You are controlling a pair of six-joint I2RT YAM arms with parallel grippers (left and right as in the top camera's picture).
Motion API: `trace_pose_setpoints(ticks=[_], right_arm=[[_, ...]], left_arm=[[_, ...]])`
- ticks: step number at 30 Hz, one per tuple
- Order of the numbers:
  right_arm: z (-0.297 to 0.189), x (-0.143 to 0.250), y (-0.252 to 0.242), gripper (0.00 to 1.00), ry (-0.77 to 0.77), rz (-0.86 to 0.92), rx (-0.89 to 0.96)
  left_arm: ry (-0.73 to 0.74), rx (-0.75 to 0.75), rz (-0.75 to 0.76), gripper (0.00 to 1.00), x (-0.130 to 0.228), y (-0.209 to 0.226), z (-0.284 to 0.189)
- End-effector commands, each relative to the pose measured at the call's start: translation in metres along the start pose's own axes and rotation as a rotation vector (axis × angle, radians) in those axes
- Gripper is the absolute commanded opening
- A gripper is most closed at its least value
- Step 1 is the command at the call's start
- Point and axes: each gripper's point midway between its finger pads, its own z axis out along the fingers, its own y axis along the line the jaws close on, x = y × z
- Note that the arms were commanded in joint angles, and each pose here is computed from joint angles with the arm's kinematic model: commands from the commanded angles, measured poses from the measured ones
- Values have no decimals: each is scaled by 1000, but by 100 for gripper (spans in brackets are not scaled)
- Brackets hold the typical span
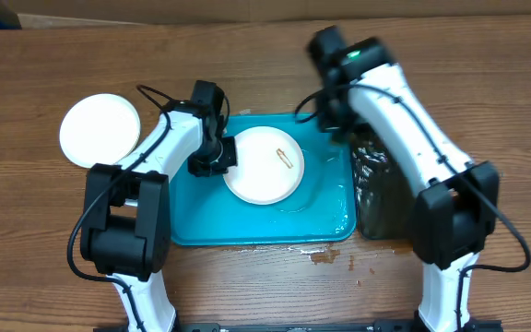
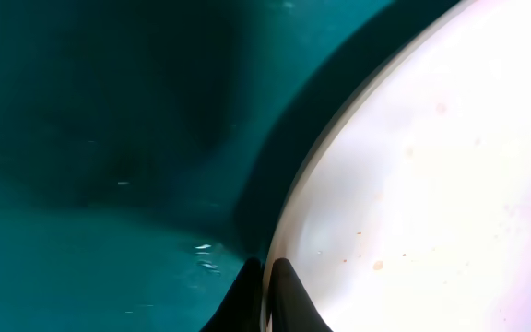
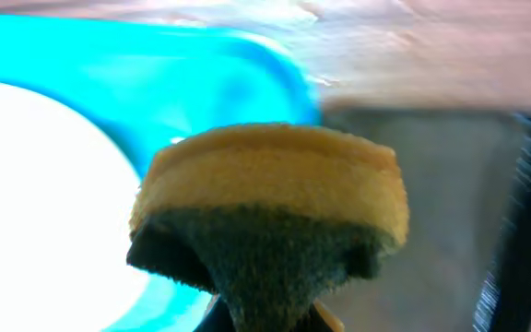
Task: Clean dirty plates on tray and stack at the side
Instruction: 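Carry the sponge with right gripper over the held white plate, then scrub the white plate surface with the sponge in right gripper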
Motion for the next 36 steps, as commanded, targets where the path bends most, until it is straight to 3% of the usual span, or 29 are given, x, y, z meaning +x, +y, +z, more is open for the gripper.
trace_pose_setpoints(ticks=[1, 7, 16, 23, 25, 26, 36], right_arm=[[-5, 3, 43, 4, -57, -89, -50], [18, 17, 76, 4, -90, -159, -34], [66, 33, 77, 4, -88, -176, -10], [71, 36, 76, 13, -85, -177, -9], [71, 35, 77, 12, -86, -177, -10], [71, 35, 76, 4, -86, -176, -9], [90, 37, 79, 4, -115, -170, -23]], left_arm=[[19, 10, 54, 4, 8, -11, 4], [19, 8, 46, 4, 9, -13, 4], [17, 9, 47, 6, 8, -14, 4], [17, 11, 30, 6, 8, -14, 4], [17, 11, 28, 6, 8, -14, 4], [17, 11, 28, 6, 8, -14, 4], [17, 11, 28, 6, 8, -14, 4]])
